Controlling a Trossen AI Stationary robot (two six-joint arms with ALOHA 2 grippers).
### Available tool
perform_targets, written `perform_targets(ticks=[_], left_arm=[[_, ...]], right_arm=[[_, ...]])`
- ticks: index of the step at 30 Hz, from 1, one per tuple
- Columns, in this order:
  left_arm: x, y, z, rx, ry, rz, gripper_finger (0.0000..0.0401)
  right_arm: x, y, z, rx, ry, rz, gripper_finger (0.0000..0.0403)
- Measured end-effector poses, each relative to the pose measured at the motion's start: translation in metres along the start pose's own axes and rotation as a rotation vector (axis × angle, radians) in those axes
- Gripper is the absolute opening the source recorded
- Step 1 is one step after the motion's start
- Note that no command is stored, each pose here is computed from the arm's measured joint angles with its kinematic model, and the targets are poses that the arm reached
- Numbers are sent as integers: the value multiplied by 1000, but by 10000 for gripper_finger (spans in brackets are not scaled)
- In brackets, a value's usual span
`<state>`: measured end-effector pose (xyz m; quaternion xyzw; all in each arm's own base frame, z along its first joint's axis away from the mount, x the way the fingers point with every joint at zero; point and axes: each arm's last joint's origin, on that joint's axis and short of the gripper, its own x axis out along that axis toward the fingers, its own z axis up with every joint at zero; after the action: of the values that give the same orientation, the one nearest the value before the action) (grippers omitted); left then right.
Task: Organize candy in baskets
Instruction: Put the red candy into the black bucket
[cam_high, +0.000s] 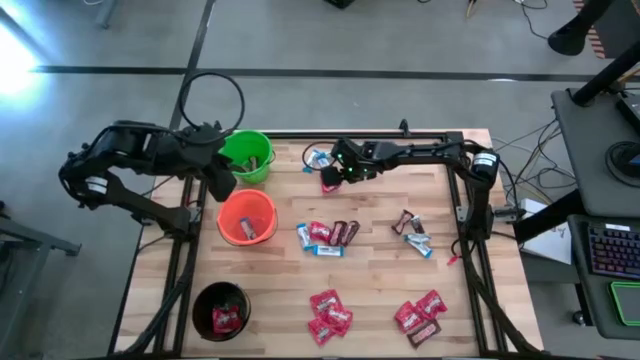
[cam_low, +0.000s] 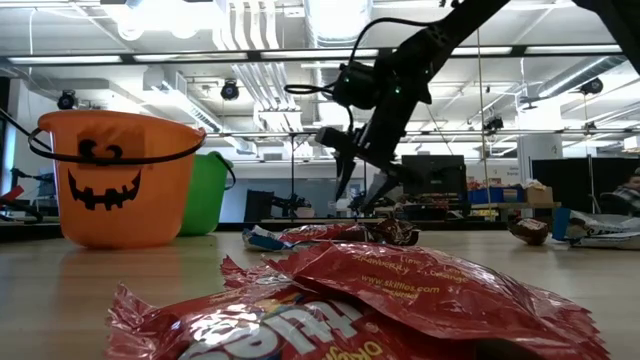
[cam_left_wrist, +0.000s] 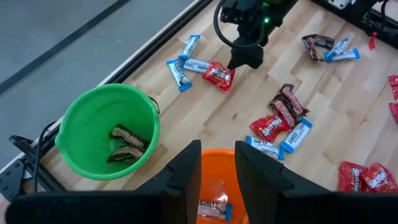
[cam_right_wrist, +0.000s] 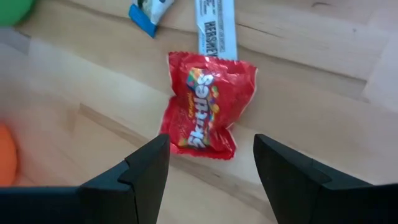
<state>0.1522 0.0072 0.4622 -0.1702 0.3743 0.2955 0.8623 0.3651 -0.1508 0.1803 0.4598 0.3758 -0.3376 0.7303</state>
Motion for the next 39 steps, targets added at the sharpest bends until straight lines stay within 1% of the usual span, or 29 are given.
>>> perform_targets(ticks=[3, 7, 12, 23, 27, 34, 39], left_arm=[[0, 0, 0, -5, 0, 0, 80], [-1, 1, -1, -5, -1, -1, 80], [-3, 2, -2, -12, 3, -7, 80], [-7, 7, -4, -24, 0, -10, 80], [-9, 8, -5, -25, -2, -11, 80], [-11, 10, -6, -28, -10, -12, 80], [-12, 11, -6, -29, -12, -12, 80]], right_arm=[[4, 0, 0, 3, 2, 8, 224], [20, -3, -4, 0, 74, 30, 224], [31, -2, -3, 6, 66, 48, 224], [51, -4, 1, 30, 61, 3, 219], [53, -6, 0, 31, 67, -5, 191], [53, -7, 0, 29, 73, -19, 115], [52, -9, -2, 1, 98, -31, 69]])
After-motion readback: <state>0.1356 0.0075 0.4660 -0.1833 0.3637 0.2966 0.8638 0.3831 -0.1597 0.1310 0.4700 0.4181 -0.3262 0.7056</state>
